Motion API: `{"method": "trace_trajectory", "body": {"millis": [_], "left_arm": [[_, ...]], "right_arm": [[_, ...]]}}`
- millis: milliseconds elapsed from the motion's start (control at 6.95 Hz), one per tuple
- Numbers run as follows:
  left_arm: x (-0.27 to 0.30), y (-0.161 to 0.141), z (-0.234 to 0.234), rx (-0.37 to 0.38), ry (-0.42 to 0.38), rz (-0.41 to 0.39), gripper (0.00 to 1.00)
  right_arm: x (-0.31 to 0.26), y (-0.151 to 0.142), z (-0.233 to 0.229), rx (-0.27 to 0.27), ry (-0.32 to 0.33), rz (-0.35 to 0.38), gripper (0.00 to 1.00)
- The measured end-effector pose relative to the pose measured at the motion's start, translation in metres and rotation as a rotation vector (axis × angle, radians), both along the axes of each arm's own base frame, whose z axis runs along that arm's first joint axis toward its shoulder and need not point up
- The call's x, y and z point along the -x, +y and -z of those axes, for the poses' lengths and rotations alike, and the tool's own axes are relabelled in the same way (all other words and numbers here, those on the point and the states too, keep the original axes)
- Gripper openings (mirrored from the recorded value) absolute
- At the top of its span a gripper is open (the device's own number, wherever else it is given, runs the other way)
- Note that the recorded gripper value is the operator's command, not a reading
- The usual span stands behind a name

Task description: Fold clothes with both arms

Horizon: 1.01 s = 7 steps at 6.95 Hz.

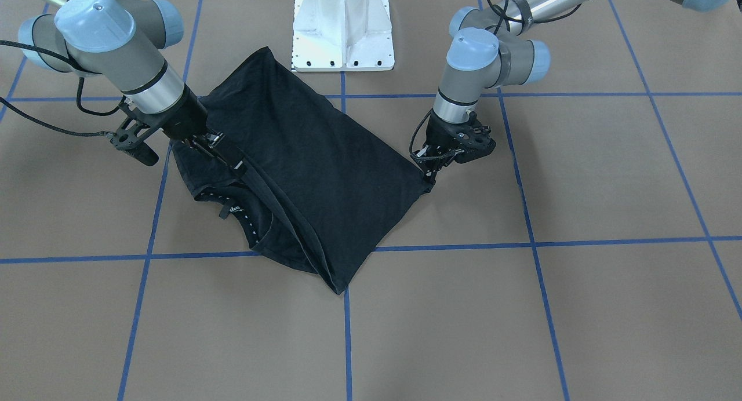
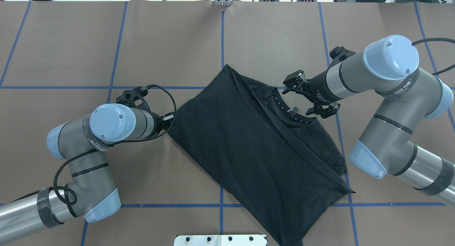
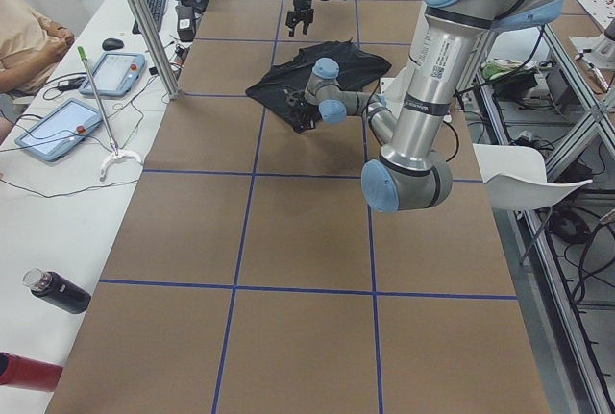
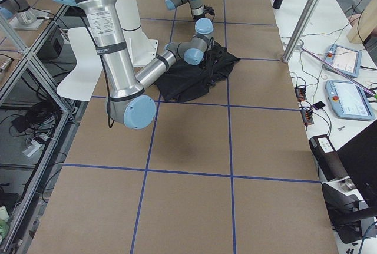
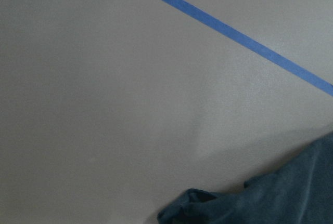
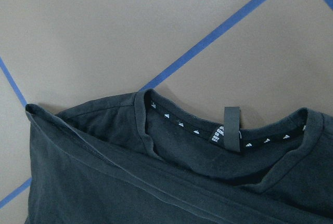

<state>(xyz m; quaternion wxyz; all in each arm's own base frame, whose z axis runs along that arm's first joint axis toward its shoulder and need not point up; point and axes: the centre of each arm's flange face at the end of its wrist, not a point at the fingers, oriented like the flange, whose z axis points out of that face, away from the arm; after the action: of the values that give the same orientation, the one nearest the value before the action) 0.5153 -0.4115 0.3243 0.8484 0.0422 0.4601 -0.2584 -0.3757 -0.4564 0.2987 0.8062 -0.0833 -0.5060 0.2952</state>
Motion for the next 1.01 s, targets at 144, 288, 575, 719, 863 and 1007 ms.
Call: {"method": "trace_trajectory", "body": {"millis": [144, 288, 575, 719, 863, 1007], "left_arm": [[0.002, -0.002, 0.002, -0.001, -0.005, 0.002, 0.00], [0.008, -0.010, 0.002, -0.017, -0.023, 0.003, 0.00], [0.035, -0.045, 0.009, -0.140, -0.066, -0.009, 0.00], [0.052, -0.075, 0.017, -0.217, -0.079, 0.001, 0.00], [0.058, -0.119, 0.018, -0.279, -0.087, 0.028, 0.00], [0.044, -0.163, 0.017, -0.324, -0.077, 0.056, 0.00]], "right_arm": [[0.000, 0.000, 0.000, 0.000, 0.000, -0.001, 1.00], [-0.002, -0.001, 0.002, -0.002, -0.003, -0.003, 1.00], [-0.006, -0.003, 0.003, -0.004, -0.006, -0.010, 1.00], [-0.008, -0.004, 0.004, -0.005, -0.007, -0.012, 1.00], [-0.009, -0.004, 0.005, -0.005, -0.009, -0.014, 1.00], [-0.010, -0.005, 0.005, -0.006, -0.010, -0.016, 1.00]]}}
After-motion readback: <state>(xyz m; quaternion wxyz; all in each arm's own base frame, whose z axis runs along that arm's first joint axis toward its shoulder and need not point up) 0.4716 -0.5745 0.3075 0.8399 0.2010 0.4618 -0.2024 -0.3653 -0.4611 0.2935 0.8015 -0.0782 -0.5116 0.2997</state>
